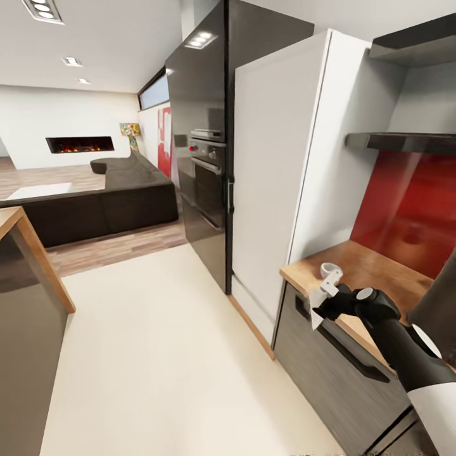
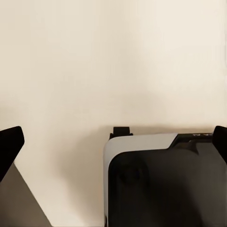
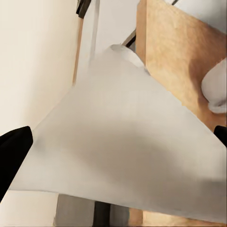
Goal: Set up a coffee station on the kitchen countertop: keep the coffee maker on the countertop, move the bottle of coffee from the kitchen shelf to the counter next to the coffee maker, place a paper coffee filter on top of the coffee maker, put the saucer next to the coffee maker with the coffee cup on the saucer, and place the electric kettle next to the coffee maker.
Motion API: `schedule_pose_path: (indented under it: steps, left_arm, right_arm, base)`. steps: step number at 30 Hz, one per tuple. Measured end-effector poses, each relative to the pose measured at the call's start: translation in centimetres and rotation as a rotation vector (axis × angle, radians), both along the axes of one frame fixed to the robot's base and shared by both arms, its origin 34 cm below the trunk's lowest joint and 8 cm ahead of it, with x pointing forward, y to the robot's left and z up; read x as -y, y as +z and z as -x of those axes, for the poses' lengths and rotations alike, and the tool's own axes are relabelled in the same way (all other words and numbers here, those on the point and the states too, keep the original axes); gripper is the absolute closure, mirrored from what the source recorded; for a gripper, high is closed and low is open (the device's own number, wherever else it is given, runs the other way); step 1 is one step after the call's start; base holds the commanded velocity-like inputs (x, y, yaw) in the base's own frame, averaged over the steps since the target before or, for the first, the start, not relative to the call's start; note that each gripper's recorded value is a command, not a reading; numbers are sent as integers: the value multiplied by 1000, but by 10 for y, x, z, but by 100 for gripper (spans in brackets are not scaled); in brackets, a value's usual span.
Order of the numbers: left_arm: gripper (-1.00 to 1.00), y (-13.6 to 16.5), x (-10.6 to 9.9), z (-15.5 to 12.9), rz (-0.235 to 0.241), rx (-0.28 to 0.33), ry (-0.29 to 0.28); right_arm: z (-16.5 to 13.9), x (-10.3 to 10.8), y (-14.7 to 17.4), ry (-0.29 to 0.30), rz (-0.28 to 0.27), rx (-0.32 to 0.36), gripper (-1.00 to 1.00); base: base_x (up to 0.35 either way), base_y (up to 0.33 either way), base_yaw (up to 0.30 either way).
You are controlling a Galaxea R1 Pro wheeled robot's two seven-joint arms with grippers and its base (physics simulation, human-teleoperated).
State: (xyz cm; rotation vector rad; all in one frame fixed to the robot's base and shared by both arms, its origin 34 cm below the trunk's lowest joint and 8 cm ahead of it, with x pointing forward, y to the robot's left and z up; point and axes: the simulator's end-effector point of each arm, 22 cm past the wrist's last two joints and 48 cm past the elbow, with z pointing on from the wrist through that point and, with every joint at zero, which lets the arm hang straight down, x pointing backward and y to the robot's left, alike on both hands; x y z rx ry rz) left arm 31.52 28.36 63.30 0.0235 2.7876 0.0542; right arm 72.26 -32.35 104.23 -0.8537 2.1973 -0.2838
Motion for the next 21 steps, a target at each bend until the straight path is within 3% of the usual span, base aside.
schedule_pose_path:
  steps: [5, 12, 21]
  left_arm:
    - [-100, 1, -1, -2, -1, 5, 0]
    - [-100, 3, 0, -4, 1, 13, -1]
    - [-100, 5, -2, -8, -2, 22, 0]
  right_arm:
    - [-3, -3, 16, 10, 9, 38, 100]
    - [-6, 4, 40, 6, 89, 95, 100]
    - [-7, -4, 63, 21, 95, 147, 100]
  base:
    - [0, 0, -233]
    - [0, 0, -233]
    - [0, 0, -233]
